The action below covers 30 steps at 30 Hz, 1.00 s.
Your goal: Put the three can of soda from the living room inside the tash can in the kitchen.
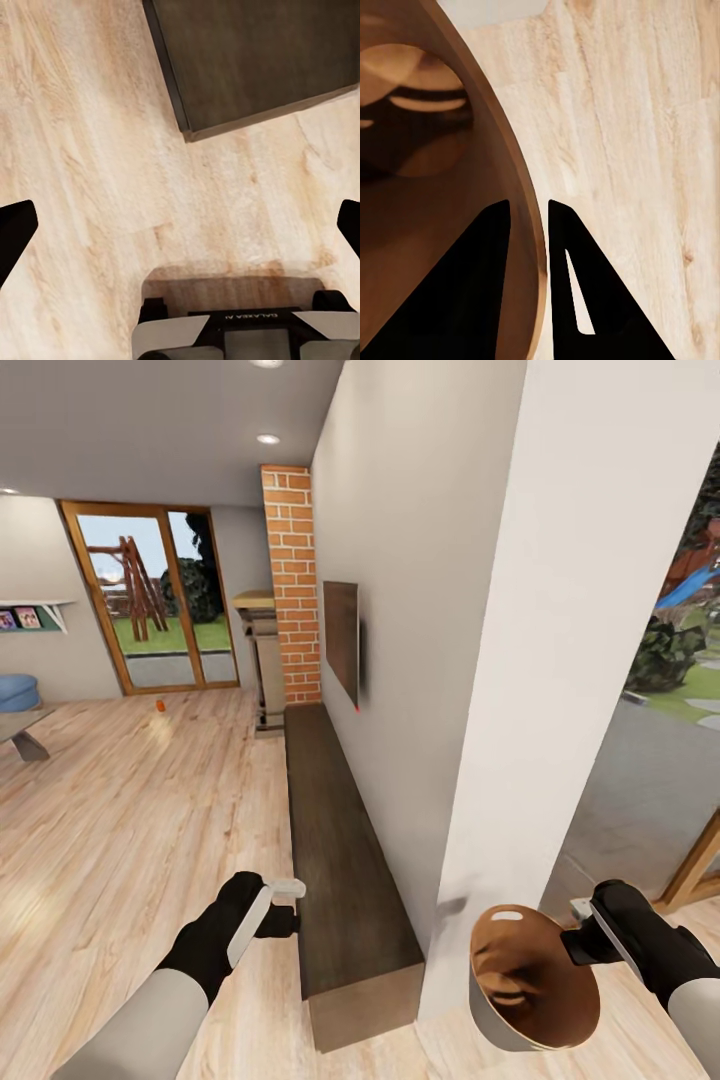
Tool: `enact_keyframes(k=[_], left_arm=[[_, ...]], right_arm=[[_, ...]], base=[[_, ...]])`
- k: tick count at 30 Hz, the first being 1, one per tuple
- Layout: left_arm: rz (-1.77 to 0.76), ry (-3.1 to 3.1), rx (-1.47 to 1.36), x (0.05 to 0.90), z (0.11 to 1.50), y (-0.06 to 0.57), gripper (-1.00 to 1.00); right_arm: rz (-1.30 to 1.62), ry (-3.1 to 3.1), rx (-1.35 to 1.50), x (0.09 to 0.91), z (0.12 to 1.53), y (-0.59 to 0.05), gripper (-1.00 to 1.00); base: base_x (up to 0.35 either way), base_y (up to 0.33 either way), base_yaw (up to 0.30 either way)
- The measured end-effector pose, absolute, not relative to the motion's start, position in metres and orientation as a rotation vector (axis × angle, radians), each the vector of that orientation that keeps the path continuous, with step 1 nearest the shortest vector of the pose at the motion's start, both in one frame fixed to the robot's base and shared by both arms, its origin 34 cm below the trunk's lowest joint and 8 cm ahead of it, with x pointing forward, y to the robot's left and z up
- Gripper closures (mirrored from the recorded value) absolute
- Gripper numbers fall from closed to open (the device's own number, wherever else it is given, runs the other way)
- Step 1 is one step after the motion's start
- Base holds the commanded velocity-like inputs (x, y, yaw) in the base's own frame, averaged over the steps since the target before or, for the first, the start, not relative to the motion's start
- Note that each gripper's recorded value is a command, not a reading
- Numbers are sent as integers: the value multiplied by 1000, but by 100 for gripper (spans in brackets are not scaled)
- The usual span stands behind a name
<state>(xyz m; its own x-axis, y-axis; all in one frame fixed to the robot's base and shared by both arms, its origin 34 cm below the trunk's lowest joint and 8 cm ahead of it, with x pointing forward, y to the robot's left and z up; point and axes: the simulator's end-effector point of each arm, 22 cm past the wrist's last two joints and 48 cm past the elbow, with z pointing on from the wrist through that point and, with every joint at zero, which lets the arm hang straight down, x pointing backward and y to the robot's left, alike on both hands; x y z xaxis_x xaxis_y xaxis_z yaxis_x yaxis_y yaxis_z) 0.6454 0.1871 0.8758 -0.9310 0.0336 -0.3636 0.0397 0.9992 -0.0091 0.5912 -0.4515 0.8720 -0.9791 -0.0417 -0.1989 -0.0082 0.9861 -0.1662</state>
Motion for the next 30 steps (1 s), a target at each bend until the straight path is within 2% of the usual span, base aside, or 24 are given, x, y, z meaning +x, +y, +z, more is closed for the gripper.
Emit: enact_keyframes(k=[15, 30], left_arm=[[-25, 2742, 48, 651, 879, 186, -100], [-25, 2740, 51, 651, 879, 185, -100]], right_arm=[[-254, 2927, -45, 591, 873, -452, 100], [-212, 2929, -61, 594, 868, -432, 100]], base=[[-16, 260, 19], [-137, 307, 233]])
